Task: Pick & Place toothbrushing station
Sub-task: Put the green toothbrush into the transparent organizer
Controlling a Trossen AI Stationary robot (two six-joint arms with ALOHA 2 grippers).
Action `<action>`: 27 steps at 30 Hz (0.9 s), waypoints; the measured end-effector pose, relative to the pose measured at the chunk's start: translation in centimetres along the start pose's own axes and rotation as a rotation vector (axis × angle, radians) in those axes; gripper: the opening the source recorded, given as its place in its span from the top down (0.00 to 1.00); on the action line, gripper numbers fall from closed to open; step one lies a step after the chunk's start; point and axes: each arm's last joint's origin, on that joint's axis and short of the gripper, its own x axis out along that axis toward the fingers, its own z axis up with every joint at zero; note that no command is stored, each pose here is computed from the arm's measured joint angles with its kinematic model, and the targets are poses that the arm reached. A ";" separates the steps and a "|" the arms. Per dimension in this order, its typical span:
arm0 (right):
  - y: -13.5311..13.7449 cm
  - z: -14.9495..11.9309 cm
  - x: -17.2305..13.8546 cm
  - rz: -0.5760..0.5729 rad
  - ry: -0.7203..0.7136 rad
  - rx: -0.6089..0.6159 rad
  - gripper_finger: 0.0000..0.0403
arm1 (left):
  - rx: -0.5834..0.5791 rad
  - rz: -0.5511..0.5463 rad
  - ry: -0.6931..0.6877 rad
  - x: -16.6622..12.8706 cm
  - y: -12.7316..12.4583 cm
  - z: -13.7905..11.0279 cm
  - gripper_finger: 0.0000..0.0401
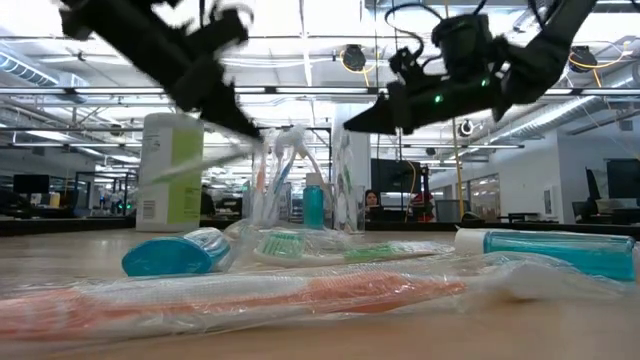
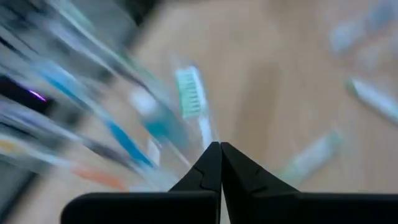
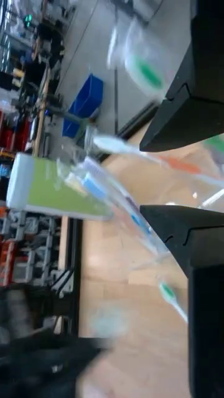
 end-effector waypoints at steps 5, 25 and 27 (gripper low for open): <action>-0.4 1.9 -1.6 -0.023 -0.007 -0.009 0.65 | -0.012 0.144 -0.256 -1.3 2.9 3.3 1.00; -0.6 2.7 -2.6 -0.031 0.018 -0.065 0.65 | -0.148 0.295 -0.396 6.2 7.9 2.4 1.00; -0.6 2.7 -2.6 -0.031 0.018 -0.067 0.65 | -0.125 0.370 -0.431 6.6 7.9 2.5 1.00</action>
